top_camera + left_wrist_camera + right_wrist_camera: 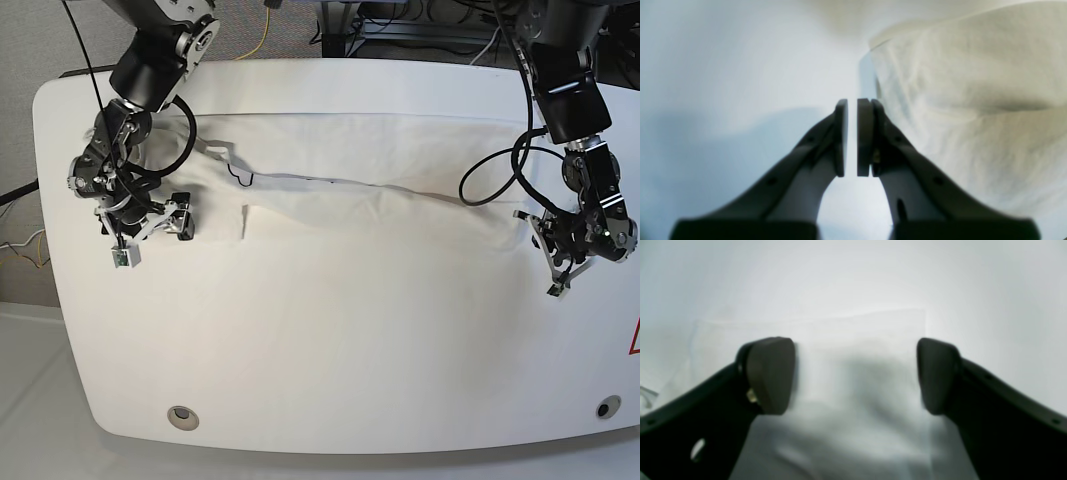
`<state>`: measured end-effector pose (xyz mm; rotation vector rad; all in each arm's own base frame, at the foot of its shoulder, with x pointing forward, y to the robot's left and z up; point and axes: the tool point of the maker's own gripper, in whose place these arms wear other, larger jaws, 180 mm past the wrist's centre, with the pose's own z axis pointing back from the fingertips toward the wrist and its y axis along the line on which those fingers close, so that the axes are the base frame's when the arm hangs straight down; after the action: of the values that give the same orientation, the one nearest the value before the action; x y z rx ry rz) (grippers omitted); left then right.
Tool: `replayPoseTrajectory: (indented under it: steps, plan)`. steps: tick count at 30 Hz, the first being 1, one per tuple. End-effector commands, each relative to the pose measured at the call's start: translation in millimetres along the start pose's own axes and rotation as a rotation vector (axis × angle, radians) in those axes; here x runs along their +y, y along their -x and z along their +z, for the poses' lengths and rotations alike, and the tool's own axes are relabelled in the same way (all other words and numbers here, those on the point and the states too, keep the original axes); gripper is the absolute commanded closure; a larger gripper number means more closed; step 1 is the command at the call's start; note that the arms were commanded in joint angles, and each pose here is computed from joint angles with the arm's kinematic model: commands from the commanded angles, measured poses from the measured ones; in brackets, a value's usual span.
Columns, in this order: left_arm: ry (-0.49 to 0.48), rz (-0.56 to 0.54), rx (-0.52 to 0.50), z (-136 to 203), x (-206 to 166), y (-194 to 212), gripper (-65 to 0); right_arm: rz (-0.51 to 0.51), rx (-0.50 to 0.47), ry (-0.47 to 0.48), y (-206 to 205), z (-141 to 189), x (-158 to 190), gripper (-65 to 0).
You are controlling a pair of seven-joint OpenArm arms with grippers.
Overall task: Fold the T-shirt properly
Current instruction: 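Move the open right gripper over the folded shirt's end, then close the right gripper on the shirt end and pull it outward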
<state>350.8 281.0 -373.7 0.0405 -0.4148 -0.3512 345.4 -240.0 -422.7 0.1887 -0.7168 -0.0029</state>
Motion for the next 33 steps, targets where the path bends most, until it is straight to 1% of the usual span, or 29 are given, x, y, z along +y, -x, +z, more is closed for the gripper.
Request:
replayPoseTrajectory:
  steps: [1,3,6,8,13,17,19,23,25,33]
  plan:
    - [-0.033,-0.009,-0.048,11.8,11.7,-16.1,-3.1,0.005,0.036,-0.002,8.7,0.1,1.8,-52.9]
    - [-0.031,-0.009,-0.049,11.5,11.0,-16.3,-3.1,0.002,0.041,-0.008,12.3,-1.0,5.3,-50.6]
    - [-0.03,-0.008,-0.048,11.2,10.9,-16.0,-3.1,-0.004,0.036,-0.023,13.1,-3.2,14.4,-44.3]
    - [-0.03,-0.008,-0.048,11.2,10.9,-16.0,-3.1,0.0,0.029,-0.021,10.9,-2.2,15.4,-38.7]
    - [-0.03,-0.008,-0.048,11.2,10.9,-16.0,-3.1,-0.001,0.029,-0.021,11.5,-2.2,16.0,-22.4]
    - [-0.03,-0.008,-0.049,11.2,10.9,-16.3,-3.1,0.0,0.029,-0.02,10.8,-2.2,15.9,-5.2]
    - [-0.03,-0.008,-0.049,11.2,10.9,-16.3,-3.1,0.001,0.027,-0.02,10.0,-2.3,15.9,0.0]
    - [-0.03,-0.008,-0.049,11.2,10.9,-16.3,-3.1,0.005,0.02,-0.015,6.2,-1.1,13.8,-1.0]
    - [-0.03,-0.008,-0.049,11.2,10.9,-16.3,-3.1,0.008,0.021,-0.015,5.4,-1.1,13.5,0.0]
    - [-0.03,-0.008,-0.049,11.2,10.9,-16.3,-3.1,0.026,0.0,0.001,-7.4,3.8,10.4,0.0]
